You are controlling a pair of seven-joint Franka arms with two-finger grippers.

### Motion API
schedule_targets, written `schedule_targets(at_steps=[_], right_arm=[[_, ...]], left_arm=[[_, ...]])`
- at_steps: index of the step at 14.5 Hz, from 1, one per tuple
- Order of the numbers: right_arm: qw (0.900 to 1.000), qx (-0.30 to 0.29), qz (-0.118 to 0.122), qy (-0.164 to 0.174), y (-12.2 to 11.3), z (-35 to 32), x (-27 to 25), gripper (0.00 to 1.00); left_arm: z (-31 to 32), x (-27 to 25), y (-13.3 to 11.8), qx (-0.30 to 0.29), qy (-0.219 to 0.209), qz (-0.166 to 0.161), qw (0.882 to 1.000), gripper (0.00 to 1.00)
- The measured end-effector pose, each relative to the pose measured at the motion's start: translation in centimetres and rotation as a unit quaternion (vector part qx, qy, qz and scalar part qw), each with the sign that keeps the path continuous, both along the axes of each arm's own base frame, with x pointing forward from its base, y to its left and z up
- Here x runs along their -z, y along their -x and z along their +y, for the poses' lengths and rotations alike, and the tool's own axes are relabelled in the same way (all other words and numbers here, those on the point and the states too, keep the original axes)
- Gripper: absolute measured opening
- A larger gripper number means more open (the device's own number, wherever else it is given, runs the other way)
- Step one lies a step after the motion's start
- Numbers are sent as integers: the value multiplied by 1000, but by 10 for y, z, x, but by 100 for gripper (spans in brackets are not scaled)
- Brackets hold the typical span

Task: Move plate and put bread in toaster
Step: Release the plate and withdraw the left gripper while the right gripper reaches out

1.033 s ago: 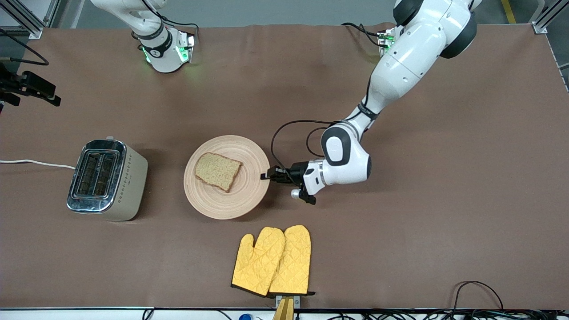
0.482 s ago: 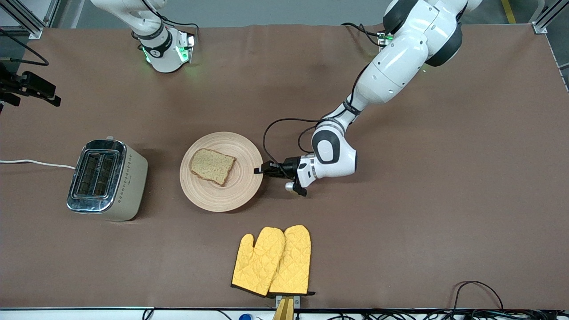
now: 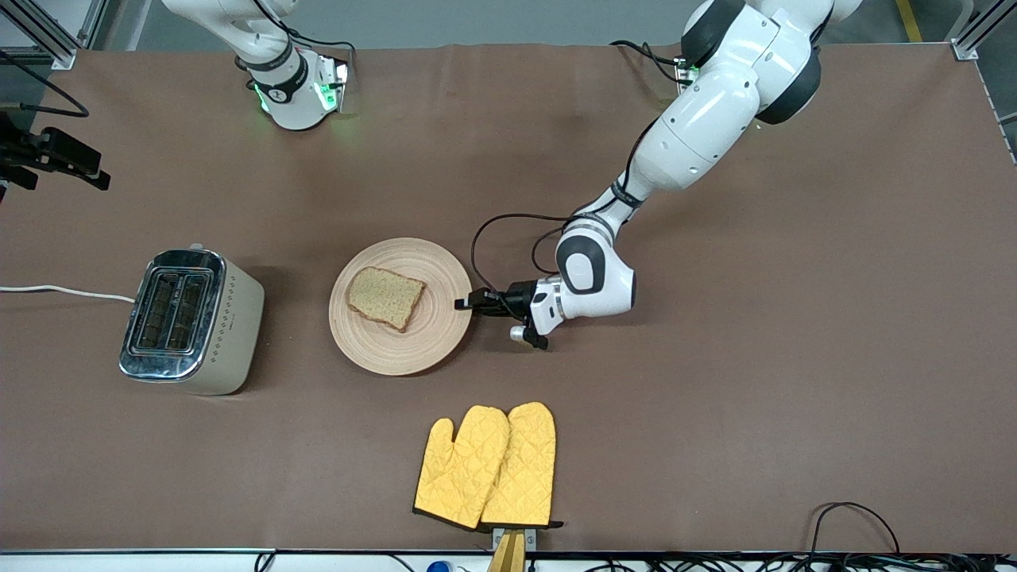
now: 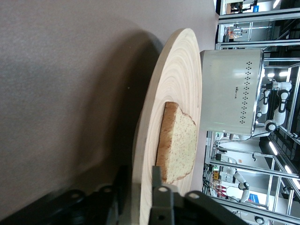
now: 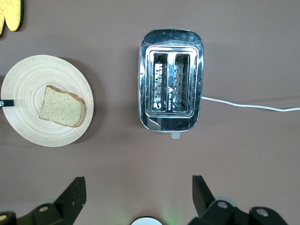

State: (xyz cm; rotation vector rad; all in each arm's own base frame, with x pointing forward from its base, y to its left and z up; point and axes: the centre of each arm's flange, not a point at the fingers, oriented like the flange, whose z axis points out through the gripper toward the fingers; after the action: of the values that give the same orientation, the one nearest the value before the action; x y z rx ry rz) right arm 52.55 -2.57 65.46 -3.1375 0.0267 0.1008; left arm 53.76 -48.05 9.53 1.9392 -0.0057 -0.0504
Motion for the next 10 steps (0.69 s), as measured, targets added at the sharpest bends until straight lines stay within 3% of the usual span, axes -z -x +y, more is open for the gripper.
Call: schedule_targets(at_steps=[3,7,10], right_arm=[[1000,-4,0,-1,0,4,0,100],[1000,-10,7,-26,-4,15,9,100],[999,-25,15,-40,-16,35,33,100]], left_arm=[[20,-6,-23,-8,-18,-22,1000,65],[85,-35,-77,1,-82,-38,996,100],[145,-93,-120,27,-127,-19,991,100]])
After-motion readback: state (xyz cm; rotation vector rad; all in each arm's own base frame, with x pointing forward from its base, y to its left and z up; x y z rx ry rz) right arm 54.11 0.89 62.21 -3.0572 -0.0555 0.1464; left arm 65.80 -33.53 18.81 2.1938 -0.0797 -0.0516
